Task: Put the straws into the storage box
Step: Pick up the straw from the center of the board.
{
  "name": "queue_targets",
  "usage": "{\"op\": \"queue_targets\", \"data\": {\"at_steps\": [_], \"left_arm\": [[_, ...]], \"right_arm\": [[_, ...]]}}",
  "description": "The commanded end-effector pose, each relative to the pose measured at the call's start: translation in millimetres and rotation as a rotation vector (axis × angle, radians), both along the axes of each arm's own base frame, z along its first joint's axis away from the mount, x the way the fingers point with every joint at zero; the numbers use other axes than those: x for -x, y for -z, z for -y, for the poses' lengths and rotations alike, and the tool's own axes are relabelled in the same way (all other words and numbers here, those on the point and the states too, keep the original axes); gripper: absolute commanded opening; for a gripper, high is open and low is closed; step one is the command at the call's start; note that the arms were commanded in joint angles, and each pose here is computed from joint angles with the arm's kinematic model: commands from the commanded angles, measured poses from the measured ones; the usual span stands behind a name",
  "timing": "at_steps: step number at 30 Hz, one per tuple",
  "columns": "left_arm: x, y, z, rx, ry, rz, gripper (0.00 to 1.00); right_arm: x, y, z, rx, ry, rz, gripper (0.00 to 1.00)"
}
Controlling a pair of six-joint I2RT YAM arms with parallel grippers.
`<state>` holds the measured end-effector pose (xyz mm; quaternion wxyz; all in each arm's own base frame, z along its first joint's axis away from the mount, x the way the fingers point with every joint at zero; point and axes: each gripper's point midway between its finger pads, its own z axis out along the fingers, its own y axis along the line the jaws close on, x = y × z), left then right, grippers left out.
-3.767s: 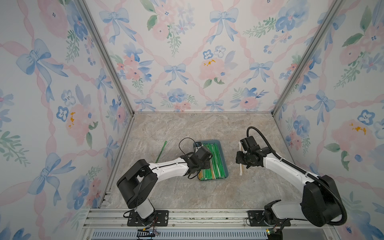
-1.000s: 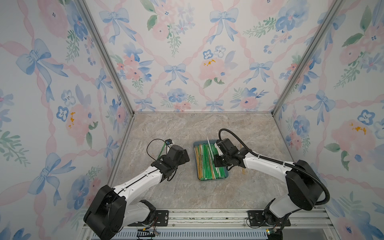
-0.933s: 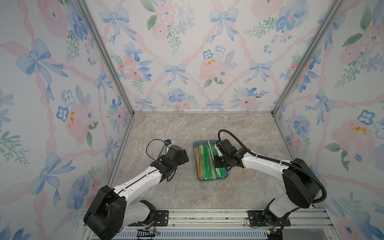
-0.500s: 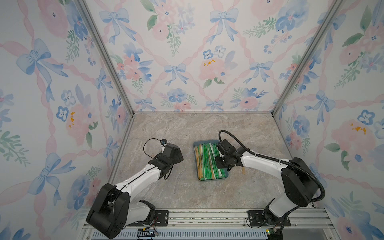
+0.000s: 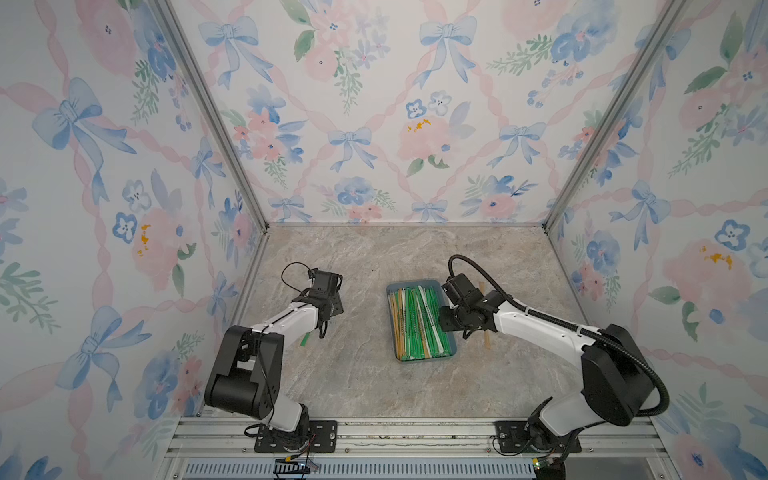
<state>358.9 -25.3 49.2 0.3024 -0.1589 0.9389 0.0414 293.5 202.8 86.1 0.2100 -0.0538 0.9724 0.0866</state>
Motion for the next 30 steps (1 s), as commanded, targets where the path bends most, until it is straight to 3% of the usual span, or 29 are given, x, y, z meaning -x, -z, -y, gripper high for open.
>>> {"op": "queue_targets", "data": {"at_steps": [1, 12, 26, 30], "left_arm": [[2, 11, -8, -0.042, 0.022, -0.058, 0.65], [6, 26, -25, -0.071, -0.02, -0.102, 0.57], [18, 46, -15, 0.041, -0.002, -0.157, 0.13], [18, 34, -10, 0.055, 0.0, -0.121, 0.05]], "right_arm": [[3, -3, 20, 0.025, 0.039, 0.002, 0.48], [4, -3, 35, 0.036, 0.057, -0.011, 0.48], [1, -5, 76, 0.044, 0.157, -0.013, 0.48], [-1, -2, 96, 0.058, 0.216, -0.023, 0.48]]}}
